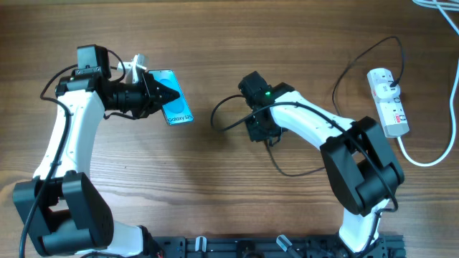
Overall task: Plug charger to phone and switch on socket
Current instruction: 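Lower the right gripper onto the black USB-C cable end and grasp it, then lift the cable end with the right gripper toward the phone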
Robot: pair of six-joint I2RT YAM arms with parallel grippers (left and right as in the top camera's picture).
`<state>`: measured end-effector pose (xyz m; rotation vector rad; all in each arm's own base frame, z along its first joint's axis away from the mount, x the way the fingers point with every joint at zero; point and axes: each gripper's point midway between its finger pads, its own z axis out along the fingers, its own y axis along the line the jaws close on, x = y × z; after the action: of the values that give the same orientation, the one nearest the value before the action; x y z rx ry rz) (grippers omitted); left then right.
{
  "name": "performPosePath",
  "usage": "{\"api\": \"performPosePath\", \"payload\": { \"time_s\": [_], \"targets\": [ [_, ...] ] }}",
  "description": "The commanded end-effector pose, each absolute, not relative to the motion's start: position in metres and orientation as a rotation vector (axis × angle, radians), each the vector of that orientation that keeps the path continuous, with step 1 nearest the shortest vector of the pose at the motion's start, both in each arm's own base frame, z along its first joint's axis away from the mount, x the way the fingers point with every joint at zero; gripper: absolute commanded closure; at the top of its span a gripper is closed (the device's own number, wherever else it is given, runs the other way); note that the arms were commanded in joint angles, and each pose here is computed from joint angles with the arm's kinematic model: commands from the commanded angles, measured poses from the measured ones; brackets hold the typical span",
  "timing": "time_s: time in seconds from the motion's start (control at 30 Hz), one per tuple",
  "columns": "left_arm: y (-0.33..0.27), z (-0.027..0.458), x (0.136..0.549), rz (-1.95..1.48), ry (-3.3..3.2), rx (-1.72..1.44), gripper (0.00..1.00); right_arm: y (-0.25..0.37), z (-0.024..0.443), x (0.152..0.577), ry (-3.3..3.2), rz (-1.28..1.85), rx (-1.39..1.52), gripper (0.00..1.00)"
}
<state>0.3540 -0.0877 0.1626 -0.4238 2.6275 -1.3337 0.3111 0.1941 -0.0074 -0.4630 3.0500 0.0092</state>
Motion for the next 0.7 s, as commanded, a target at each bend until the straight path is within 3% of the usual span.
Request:
{"api": "performPosePath", "payload": {
  "time_s": [0.0, 0.13, 0.4, 0.43, 0.5, 0.67],
  "targets": [
    [-0.0902, 0.1689, 0.3538, -1.383, 2.6, -0.413, 0.96, 0.1756, -0.0498, 0.2741, 3.216, -0.086, -0.461, 0.73],
    [-0.0902, 0.1689, 0.3538, -1.383, 2.6, -0.413, 0.96, 0.1756, -0.0498, 0.2737, 3.219, -0.085, -0.453, 0.83],
    [-0.0902, 0.1689, 0.3538, -1.383, 2.6, -0.413, 0.96, 0.1735, -0.0493, 0.2709, 3.231, -0.098, -0.455, 0.88],
    [-0.0902, 0.1689, 0.3538, -1.383, 2.6, -0.413, 0.96, 0.1735, -0.0493, 0.2709, 3.231, -0.098, -0.455, 0.87],
    [-0.0902, 0.1689, 0.3538, -1.383, 2.6, -0.413, 0.96, 0.1734, -0.0493, 0.2708, 3.231, -0.098, -0.455, 0.69],
    [-0.0902, 0.1689, 0.3538, -1.383, 2.6, -0.413, 0.96, 0.1714, -0.0488, 0.2675, 3.245, -0.109, -0.456, 0.68]
  ]
}}
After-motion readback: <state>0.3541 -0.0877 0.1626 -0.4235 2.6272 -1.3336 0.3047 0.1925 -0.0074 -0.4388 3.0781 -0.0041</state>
